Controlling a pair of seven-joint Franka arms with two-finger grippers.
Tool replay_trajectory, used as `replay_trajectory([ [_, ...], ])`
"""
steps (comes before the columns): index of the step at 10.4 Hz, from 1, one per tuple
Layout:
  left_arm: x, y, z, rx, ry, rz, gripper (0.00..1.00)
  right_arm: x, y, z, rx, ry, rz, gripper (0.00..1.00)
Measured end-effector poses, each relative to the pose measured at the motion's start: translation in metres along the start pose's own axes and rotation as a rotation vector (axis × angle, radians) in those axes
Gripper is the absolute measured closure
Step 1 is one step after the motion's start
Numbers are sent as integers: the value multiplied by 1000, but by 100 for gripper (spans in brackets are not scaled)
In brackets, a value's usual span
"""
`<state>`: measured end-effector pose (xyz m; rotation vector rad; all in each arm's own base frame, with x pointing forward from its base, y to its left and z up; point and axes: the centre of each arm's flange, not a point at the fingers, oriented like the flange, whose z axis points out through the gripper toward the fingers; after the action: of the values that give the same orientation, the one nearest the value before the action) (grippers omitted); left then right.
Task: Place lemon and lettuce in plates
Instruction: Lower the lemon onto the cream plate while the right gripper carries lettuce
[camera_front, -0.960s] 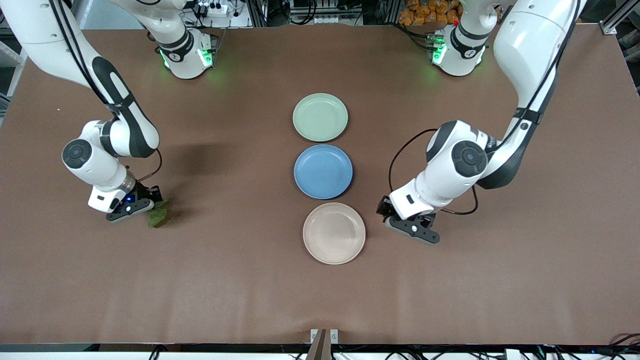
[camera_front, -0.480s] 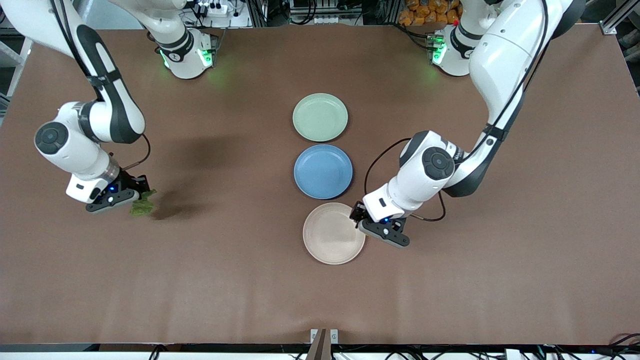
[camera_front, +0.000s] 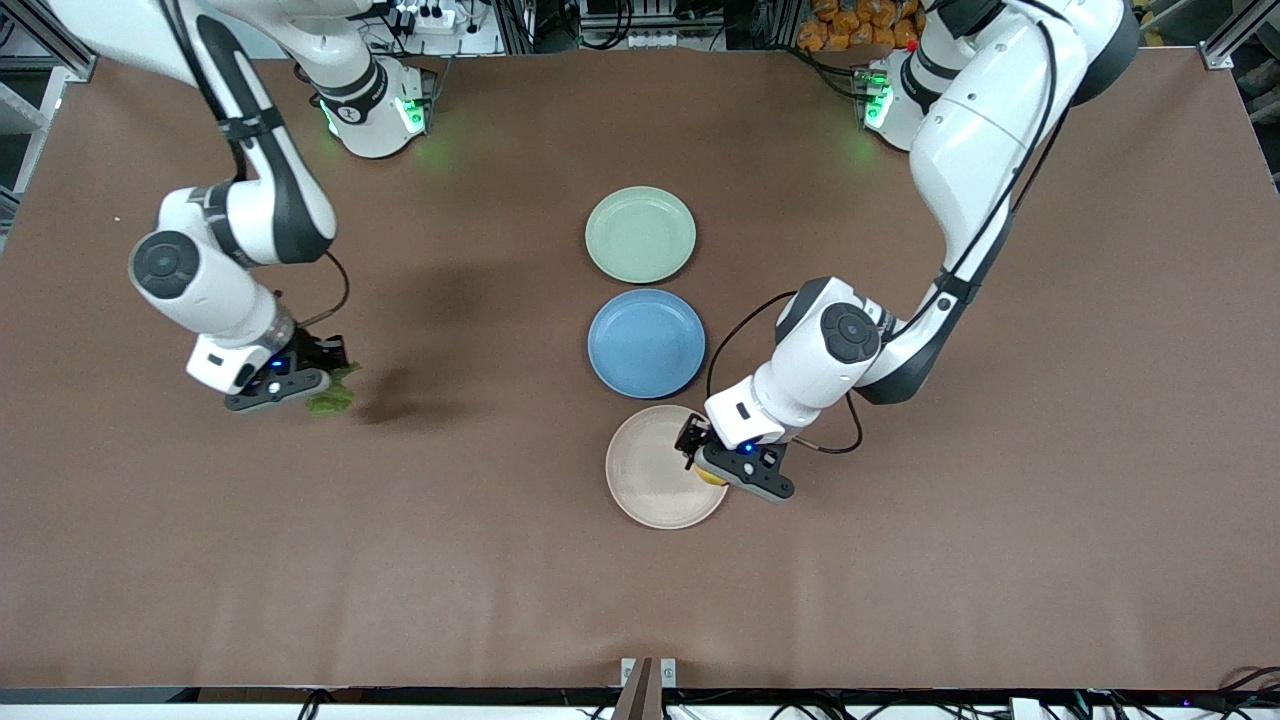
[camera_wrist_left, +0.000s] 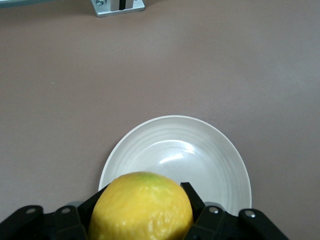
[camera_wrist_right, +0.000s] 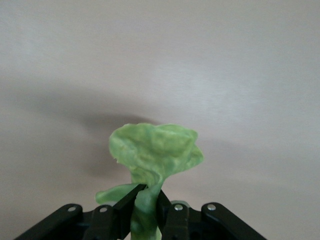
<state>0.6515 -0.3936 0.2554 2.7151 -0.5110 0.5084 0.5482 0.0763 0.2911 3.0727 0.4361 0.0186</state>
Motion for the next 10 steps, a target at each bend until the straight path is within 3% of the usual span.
replay_trajectory([
  [4,-12,26,29,30,39,2,42,-1,-132,-13,-6,-23,137,89],
  [10,-26,15,56,26,45,-19,42,-36,-292,-32,-9,-30,324,89],
])
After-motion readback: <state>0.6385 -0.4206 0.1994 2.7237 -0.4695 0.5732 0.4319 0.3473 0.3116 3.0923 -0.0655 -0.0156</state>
